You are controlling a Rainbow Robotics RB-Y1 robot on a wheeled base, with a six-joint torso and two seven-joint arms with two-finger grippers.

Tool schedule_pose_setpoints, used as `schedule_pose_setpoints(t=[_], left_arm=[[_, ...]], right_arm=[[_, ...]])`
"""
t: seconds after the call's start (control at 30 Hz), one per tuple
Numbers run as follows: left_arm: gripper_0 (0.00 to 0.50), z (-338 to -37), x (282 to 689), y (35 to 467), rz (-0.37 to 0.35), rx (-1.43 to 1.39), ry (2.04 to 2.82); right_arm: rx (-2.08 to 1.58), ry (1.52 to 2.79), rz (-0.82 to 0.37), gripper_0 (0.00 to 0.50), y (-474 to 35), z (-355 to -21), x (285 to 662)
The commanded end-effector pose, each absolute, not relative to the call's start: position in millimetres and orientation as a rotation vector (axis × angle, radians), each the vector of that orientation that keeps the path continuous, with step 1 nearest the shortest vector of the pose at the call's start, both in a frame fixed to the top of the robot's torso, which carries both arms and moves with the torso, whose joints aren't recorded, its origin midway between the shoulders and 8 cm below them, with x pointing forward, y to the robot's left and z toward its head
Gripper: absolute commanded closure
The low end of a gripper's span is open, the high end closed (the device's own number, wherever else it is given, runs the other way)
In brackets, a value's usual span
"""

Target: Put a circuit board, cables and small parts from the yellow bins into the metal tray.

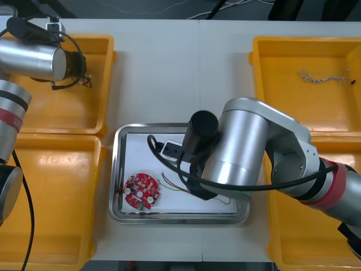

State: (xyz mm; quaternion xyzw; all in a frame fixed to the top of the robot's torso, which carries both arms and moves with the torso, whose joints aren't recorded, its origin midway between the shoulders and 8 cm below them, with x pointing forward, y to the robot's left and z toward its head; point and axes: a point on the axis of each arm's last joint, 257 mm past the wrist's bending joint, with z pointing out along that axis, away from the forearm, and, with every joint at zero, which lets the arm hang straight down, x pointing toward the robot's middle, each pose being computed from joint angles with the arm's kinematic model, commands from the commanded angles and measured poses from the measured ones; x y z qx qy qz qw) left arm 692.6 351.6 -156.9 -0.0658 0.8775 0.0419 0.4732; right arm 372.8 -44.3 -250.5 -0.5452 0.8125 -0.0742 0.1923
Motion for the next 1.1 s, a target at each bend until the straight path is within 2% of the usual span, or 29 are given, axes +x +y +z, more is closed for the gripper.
schedule_pose_setpoints(t=[0.03, 0.2, 0.33, 0.53, 0.77, 1.1], left_arm=[[0.0, -120, 709, 323, 0.149, 0.028, 2.091], [0.0, -120, 708, 329, 0.142, 0.008, 2.091], [0.0, -118, 708, 335, 0.134, -0.012, 2.087], [0.0, -116, 706, 347, 0.13, -0.042, 2.085], [0.0, -120, 701, 364, 0.151, -0.056, 2.092], [0.0, -128, 695, 376, 0.162, -0.063, 2.098]], right_arm=[[-1.448, 2.301, -0.15, 0.005, -59, -212, 381], [-1.333, 2.376, -0.094, 0.004, -83, -184, 390], [-1.211, 2.393, -0.035, 0.005, -100, -158, 405], [-1.042, 2.413, -0.016, 0.004, -137, -127, 425], [-0.748, 2.517, 0.036, 0.006, -185, -116, 436], [-0.282, 2.607, 0.045, 0.005, -260, -107, 444]])
